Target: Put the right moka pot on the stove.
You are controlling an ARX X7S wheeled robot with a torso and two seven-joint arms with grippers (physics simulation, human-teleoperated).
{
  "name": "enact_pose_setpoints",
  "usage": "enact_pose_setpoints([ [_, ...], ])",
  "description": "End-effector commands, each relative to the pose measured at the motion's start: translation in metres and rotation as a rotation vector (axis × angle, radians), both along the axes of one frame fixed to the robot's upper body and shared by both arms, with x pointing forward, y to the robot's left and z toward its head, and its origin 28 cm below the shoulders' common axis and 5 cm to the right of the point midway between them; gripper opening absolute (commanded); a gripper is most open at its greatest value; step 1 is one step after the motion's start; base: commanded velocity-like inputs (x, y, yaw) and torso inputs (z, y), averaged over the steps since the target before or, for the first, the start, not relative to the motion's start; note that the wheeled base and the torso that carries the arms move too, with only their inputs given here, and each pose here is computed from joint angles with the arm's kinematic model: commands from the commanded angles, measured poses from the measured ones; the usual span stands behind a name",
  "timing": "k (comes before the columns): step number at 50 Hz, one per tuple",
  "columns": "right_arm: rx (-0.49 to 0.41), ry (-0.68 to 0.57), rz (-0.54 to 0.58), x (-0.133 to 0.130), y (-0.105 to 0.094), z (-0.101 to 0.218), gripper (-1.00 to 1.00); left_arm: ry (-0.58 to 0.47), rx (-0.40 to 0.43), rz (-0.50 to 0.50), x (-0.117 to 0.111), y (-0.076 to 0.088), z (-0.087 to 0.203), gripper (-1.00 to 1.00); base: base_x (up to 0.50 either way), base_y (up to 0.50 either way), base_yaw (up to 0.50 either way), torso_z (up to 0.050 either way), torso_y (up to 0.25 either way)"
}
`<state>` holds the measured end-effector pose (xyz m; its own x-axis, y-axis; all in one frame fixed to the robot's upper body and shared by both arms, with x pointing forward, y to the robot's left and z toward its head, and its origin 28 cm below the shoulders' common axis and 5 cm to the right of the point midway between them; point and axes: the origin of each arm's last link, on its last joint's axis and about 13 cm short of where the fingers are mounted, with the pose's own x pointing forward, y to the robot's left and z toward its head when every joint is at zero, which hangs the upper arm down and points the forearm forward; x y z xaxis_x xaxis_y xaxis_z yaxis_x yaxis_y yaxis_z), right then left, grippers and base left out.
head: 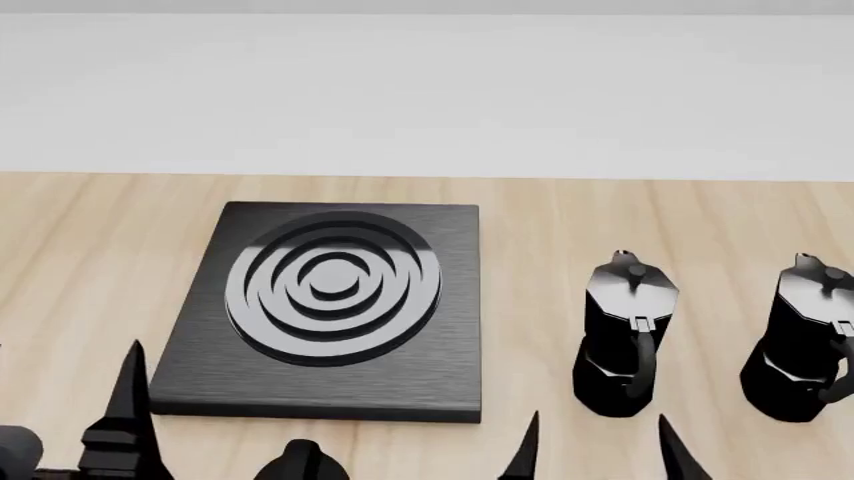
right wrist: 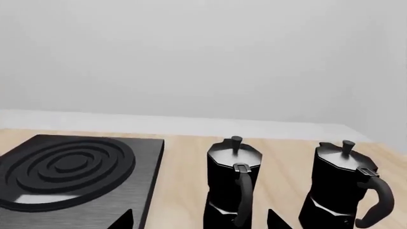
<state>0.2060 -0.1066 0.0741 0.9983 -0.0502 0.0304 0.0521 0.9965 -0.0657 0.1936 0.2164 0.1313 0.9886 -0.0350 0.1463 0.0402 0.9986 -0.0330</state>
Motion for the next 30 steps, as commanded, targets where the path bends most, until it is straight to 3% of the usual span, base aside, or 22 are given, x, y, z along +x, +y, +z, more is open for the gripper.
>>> enact_pose_setpoints([
  [1,-0.002,-0.001,0.000,-0.0007,0.0001,0.0025,1.00,-0.007,0.002,-0.004,-0.0018,0.0002,0.0044,1.00,0.00,0.00,0.00,0.000,0.000],
  [30,0.007,0.008,-0.008,0.0003,-0.0010,0.0003,1.00,-0.014,-0.001,0.002,-0.0049,0.0002,0.0025,1.00,0.00,0.00,0.00,0.000,-0.013],
])
